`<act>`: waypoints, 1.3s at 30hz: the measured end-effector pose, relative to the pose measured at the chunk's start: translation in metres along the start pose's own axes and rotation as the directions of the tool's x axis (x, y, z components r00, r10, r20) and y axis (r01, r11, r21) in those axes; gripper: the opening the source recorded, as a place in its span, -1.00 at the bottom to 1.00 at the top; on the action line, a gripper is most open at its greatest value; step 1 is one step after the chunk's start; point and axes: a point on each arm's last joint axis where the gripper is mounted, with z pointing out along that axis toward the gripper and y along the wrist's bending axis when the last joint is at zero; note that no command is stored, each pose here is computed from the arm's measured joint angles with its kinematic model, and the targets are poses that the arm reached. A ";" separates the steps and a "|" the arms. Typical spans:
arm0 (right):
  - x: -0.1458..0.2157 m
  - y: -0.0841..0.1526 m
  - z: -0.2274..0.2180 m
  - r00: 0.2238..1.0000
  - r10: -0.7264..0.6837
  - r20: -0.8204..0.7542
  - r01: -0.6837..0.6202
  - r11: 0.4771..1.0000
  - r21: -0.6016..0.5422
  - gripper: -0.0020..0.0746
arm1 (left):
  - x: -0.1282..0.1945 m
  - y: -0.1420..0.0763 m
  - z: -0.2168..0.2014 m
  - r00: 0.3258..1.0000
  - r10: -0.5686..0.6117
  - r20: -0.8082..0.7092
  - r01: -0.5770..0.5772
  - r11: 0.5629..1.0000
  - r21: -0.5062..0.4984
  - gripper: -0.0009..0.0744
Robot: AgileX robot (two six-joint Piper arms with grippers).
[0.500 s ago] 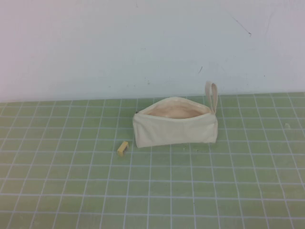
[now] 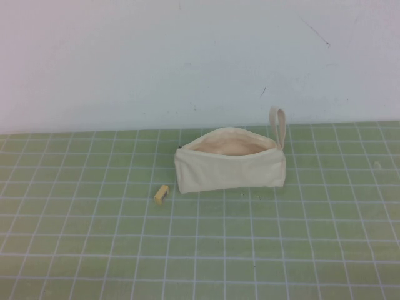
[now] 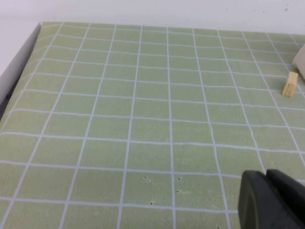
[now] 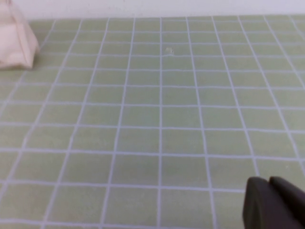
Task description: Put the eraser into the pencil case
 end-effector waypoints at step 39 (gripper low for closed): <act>0.000 0.002 0.000 0.981 -0.194 0.012 0.194 0.980 -0.045 -0.95 | 0.000 0.000 0.000 1.000 0.000 0.000 0.000 1.000 0.000 -0.98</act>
